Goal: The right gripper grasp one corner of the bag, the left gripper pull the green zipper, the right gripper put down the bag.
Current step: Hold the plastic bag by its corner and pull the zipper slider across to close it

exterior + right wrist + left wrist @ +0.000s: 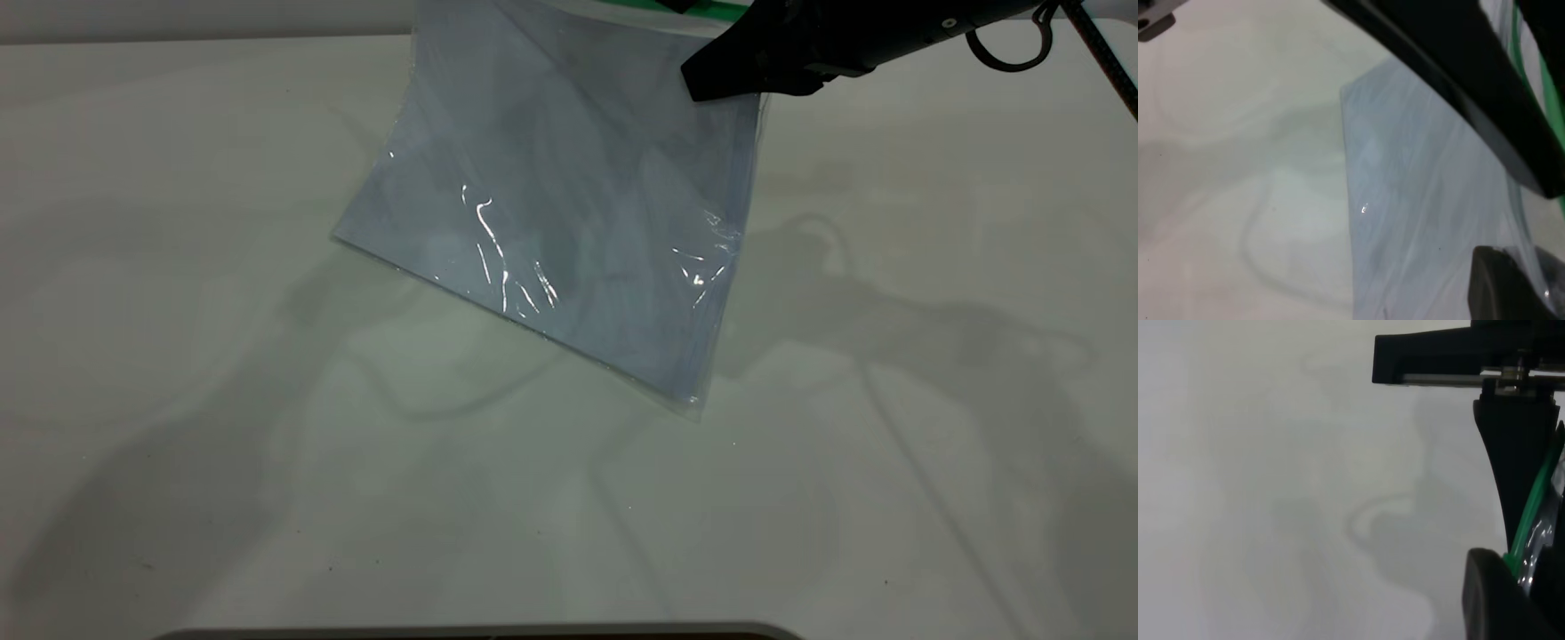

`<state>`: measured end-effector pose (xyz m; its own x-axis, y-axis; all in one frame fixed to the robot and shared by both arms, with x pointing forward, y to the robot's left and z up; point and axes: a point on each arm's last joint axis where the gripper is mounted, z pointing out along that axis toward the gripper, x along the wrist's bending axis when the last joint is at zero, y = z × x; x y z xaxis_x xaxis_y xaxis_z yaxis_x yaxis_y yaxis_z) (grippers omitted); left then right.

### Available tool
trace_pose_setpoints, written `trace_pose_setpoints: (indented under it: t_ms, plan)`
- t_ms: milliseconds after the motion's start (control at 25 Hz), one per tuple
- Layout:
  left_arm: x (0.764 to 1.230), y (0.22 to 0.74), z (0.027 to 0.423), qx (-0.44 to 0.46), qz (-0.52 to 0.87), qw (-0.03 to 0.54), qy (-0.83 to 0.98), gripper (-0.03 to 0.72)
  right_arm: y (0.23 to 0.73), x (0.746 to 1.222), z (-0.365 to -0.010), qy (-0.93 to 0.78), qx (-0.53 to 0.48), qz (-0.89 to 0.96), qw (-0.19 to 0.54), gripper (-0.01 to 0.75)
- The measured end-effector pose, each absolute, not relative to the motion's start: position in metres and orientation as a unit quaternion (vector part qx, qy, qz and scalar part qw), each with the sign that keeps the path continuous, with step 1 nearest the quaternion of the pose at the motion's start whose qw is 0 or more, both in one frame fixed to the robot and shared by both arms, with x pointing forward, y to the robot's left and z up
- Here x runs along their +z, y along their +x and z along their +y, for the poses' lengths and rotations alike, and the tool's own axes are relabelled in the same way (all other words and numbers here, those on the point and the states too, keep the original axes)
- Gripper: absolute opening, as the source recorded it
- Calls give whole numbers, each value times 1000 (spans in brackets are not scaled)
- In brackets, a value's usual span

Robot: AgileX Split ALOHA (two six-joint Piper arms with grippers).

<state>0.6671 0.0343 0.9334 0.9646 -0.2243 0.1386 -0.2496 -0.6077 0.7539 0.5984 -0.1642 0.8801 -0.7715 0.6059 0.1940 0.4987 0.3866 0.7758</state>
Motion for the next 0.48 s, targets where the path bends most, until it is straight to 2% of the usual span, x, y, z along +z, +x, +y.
trace_pose_setpoints:
  t_ms: [280, 480]
  plan:
    - [933, 667, 34, 14, -133, 423, 896, 175, 598, 880, -164, 333, 443, 830, 61, 35]
    - [931, 667, 34, 12, -132, 422, 897, 224, 598, 880, -164, 332, 443, 830, 60, 35]
